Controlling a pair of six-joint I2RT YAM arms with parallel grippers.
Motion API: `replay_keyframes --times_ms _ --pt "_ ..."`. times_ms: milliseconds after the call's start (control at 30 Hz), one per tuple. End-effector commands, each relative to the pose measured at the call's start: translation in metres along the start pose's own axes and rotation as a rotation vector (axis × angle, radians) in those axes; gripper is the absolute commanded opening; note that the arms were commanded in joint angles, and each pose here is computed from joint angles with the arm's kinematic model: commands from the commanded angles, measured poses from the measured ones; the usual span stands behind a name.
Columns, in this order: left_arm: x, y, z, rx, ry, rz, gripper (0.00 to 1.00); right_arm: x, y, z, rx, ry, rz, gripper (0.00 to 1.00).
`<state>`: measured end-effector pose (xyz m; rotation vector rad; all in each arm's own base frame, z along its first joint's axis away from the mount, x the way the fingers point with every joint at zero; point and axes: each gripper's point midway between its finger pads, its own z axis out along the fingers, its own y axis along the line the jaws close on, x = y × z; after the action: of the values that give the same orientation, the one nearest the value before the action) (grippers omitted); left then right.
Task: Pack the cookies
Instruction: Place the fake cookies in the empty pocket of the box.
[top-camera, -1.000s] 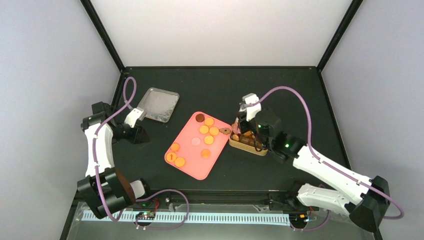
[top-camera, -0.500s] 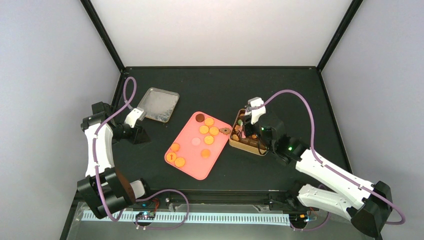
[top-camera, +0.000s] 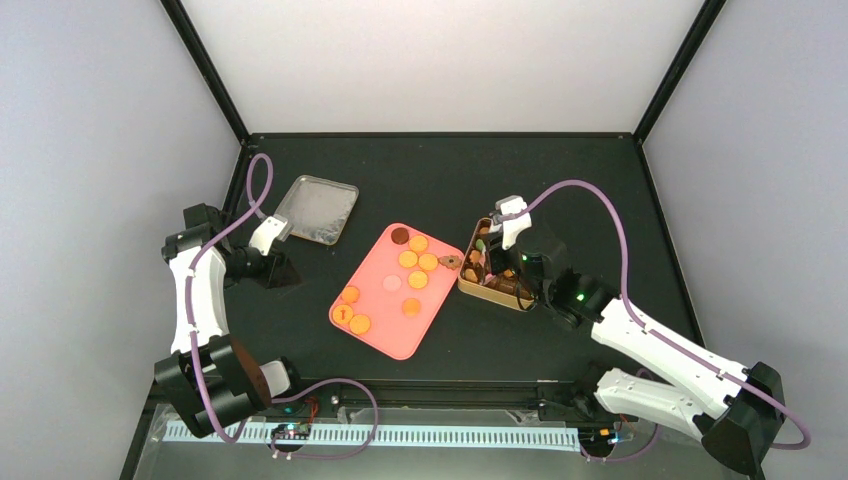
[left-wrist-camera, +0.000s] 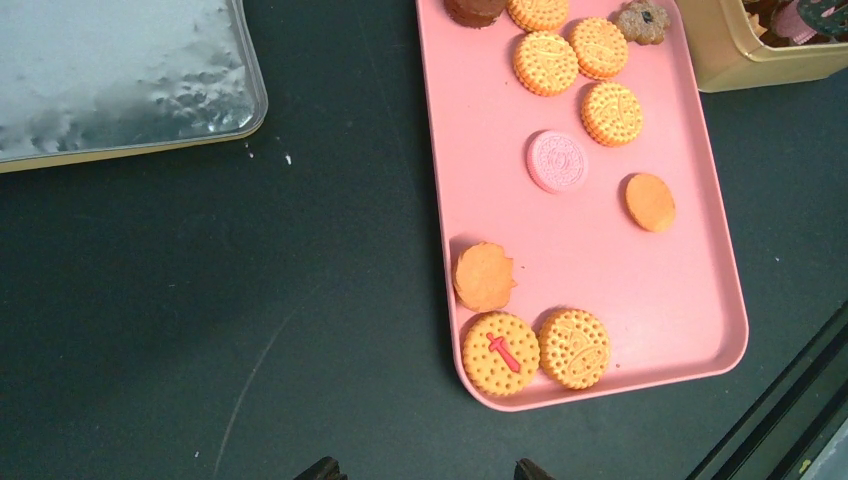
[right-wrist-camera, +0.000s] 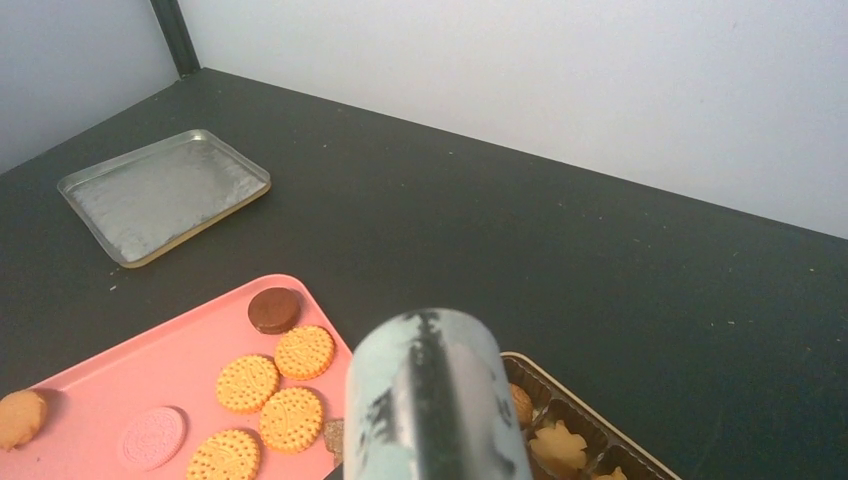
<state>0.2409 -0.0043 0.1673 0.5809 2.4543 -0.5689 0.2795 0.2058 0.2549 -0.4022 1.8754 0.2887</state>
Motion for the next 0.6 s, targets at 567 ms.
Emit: replay_keyframes --times_ms 567 --pt "-0.014 -0.003 -0.012 0.003 -0.036 0.032 0.46 -0.011 -0.011 0.001 0.064 -0.012 -0.004 0.19"
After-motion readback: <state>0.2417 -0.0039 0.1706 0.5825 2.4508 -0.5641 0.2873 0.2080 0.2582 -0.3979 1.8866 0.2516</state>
